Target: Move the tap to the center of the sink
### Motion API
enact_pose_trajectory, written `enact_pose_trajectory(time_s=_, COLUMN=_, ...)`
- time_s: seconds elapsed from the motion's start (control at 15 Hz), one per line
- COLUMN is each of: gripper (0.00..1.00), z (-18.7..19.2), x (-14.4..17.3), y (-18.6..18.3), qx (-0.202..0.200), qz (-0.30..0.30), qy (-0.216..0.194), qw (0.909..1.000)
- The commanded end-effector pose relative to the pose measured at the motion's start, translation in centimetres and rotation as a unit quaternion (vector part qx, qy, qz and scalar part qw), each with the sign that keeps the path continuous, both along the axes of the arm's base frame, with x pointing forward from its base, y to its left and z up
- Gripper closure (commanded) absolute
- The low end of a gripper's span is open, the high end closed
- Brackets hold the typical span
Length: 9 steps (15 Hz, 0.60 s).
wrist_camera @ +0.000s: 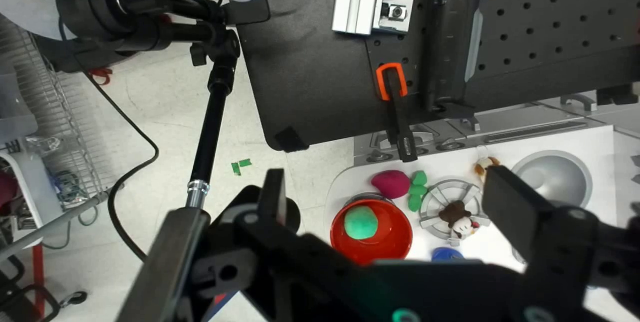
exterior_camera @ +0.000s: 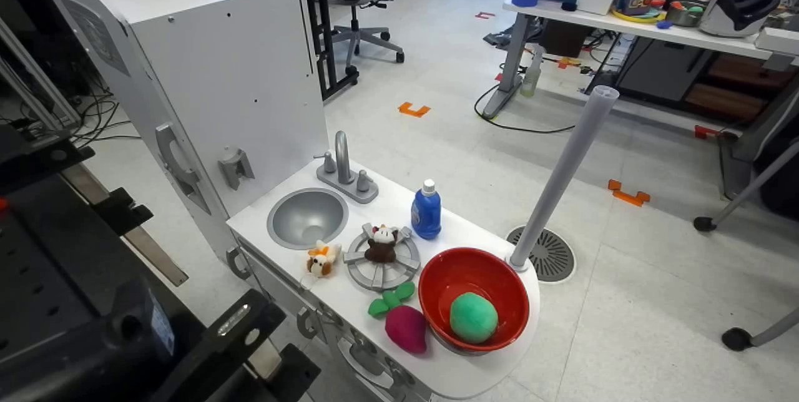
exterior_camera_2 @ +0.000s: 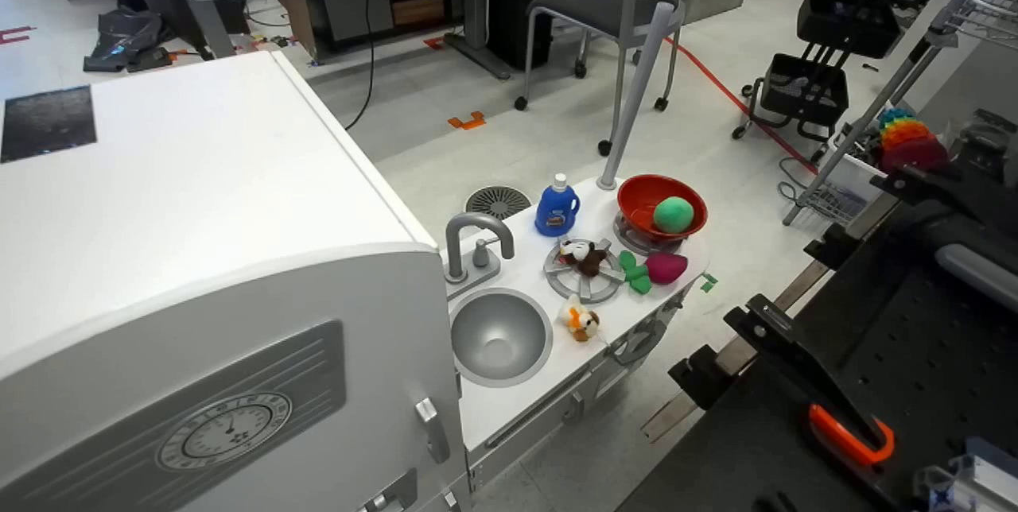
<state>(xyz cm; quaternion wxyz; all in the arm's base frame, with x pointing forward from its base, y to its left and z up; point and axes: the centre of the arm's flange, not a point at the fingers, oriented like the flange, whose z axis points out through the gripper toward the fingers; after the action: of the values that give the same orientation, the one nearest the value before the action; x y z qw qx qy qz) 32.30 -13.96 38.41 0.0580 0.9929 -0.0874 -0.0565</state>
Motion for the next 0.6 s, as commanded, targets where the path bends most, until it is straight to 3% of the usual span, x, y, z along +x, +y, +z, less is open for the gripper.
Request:
enact_pose_trajectory(time_s=0.0, gripper=0.00, z=0.2, x=3.6, y=1.7, qx=-0.002, qz=0.009, qy=0.045, qw=0.9989)
enact_pose_trajectory(time_s=0.2, gripper=0.00, z=-0.2, x=9.6, y=5.7, qx=0.005, qz=0.033, qy=0.092, qw=0.9952)
enact_pose_trajectory(time_s=0.53, gripper=0.00, z=-3.9, x=18.2, y=13.2, qx=0.006, qz=0.081, qy=0.097, qw=0.9919)
